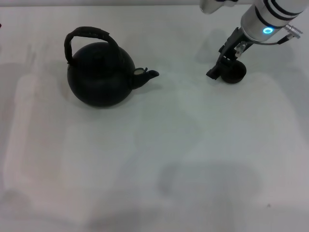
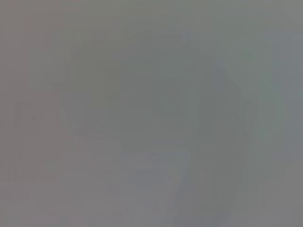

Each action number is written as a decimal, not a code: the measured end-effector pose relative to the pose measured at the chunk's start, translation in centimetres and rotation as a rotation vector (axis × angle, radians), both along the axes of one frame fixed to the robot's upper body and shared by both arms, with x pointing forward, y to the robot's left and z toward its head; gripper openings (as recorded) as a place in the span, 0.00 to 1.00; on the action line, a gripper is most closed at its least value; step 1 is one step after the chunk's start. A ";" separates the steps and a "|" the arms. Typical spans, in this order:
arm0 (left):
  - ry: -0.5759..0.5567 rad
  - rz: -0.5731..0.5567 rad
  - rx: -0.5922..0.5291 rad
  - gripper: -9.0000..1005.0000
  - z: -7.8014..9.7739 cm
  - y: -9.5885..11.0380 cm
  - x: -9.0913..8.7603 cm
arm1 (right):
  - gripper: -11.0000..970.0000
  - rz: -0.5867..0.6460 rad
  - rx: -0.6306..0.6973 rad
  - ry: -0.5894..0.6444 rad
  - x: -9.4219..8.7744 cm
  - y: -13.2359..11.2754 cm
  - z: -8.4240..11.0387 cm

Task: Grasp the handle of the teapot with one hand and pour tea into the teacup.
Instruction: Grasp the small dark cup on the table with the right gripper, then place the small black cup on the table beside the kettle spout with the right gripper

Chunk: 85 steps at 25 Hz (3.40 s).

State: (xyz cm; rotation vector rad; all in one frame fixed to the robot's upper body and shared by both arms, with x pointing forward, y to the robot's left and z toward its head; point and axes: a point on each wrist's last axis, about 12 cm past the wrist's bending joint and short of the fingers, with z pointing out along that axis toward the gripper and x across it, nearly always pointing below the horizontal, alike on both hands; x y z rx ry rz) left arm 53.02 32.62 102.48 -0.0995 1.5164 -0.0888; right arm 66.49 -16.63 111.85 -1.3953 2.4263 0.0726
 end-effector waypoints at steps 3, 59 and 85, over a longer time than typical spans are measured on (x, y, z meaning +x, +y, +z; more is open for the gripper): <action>-0.001 0.000 0.000 0.83 0.0 0.0 0.0 | 0.86 0.000 -0.010 -0.001 -0.1 0.0 -0.3; -0.029 -0.020 0.022 0.83 0.6 -0.1 0.6 | 0.75 0.329 -0.106 0.059 -3.9 6.0 2.8; -0.024 -0.028 0.014 0.83 0.4 -0.5 0.4 | 0.80 0.426 -0.101 0.060 -6.2 7.3 -0.2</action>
